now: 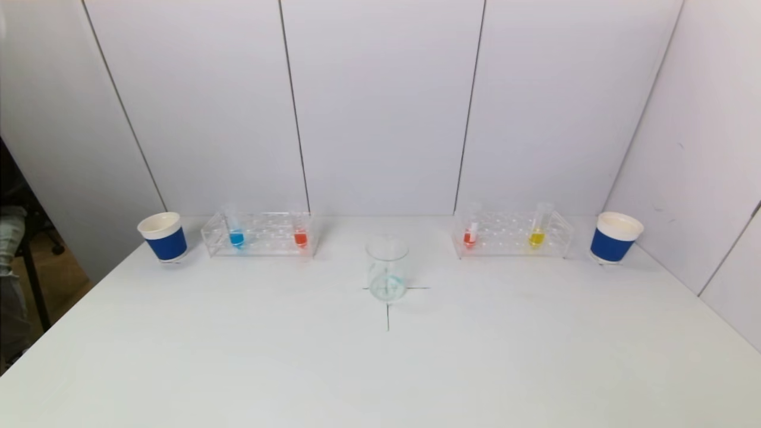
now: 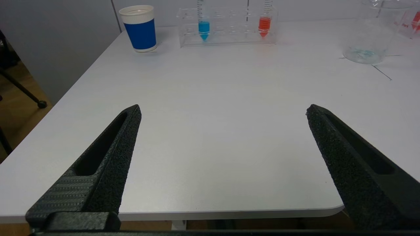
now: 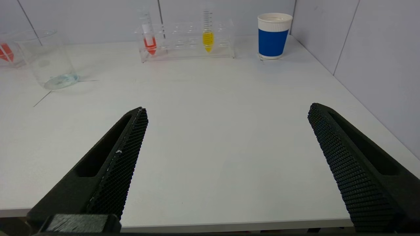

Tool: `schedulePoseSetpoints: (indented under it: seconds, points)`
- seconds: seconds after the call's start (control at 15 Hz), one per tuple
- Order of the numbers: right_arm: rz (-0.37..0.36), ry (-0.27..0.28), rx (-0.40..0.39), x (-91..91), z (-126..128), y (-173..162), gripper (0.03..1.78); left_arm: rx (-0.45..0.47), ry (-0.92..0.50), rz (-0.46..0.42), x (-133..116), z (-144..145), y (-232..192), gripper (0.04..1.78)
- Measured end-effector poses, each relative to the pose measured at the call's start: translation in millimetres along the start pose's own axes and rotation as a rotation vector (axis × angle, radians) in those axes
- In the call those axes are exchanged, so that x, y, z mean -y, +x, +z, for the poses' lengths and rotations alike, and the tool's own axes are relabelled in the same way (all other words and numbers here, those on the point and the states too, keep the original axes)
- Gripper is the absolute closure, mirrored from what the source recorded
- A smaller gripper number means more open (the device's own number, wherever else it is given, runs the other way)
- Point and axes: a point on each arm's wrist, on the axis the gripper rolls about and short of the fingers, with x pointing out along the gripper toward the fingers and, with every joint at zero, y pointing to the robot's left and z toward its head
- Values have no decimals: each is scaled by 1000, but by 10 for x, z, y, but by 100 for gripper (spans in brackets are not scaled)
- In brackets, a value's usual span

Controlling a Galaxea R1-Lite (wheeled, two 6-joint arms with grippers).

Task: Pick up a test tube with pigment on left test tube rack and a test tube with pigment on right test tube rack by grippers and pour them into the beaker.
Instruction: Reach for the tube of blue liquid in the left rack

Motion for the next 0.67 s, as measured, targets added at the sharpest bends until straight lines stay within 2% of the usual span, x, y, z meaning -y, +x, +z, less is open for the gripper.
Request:
schedulePoseSetpoints:
  seconds: [0.67]
  points:
    - [0, 0, 0, 0, 0, 0, 4, -2, 9, -2, 0, -2, 0, 6]
